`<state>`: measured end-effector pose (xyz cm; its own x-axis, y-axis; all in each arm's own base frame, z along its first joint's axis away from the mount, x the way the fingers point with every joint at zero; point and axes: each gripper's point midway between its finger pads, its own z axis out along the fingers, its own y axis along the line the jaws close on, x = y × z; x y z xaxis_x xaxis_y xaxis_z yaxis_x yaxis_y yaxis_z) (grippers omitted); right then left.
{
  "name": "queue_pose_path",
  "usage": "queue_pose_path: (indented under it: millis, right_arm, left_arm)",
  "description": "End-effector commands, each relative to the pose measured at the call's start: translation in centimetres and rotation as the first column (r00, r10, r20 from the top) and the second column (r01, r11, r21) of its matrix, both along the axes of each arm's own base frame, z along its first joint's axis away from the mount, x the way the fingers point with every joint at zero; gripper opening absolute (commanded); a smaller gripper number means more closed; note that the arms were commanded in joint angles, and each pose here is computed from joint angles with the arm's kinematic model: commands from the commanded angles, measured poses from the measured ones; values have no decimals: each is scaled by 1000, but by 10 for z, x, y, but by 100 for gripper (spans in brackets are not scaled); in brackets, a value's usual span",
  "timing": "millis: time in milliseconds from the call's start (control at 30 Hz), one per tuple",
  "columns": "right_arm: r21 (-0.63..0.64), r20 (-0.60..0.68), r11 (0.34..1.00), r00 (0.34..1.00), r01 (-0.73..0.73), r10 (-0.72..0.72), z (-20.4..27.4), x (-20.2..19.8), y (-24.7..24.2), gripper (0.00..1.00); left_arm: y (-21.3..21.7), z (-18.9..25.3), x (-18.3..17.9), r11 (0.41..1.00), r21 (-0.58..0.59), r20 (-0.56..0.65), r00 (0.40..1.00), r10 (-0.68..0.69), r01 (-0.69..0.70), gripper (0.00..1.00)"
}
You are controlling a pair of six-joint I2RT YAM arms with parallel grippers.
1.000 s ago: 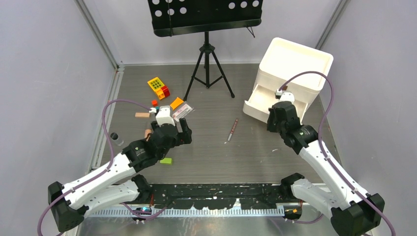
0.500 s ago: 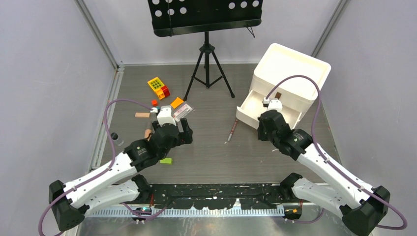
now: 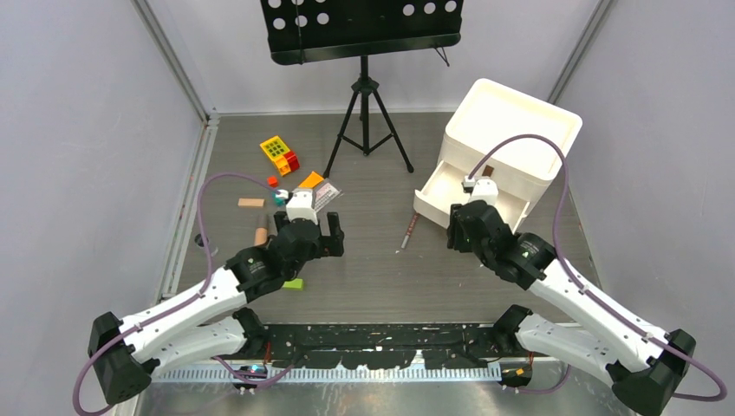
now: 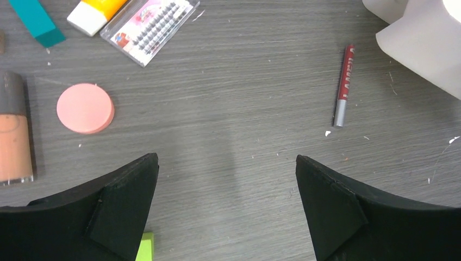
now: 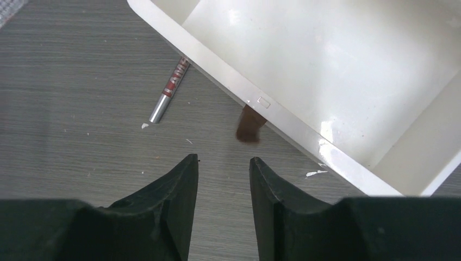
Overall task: Organize the makeup
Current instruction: Open the drawer in the storage box, then pick up the makeup from the center of the board.
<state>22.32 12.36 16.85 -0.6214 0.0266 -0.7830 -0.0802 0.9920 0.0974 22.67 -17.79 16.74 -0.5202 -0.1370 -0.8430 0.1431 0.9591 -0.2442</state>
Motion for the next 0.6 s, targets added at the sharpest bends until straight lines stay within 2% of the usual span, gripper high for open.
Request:
queue_pose_path:
  millis: [0,100,200,400,567]
  right_arm:
    - [66,68,998,998,-7,3,39,-1,2,48]
    - [66,76,998,997,-12,7,49,-4,-1,51]
    - [76,118,997,993,4,-13,64,-4,-8,52]
    - [114,194,993,979,38,-60,89,-2,-17,52]
    - [131,214,991,975,32,-59,95,-3,-17,52]
  left_arm:
    - [-12,17,13,999,-5,103,993,-51,52,100]
    - [-25,21,19,995,-2,135,986,-95,96,100]
    - [-46,10,25,988,-4,118,981,-151,152,100]
    - [-117,-37,26,946,-9,56,945,-322,323,97]
    - [-164,-64,35,930,-4,107,925,-364,367,95]
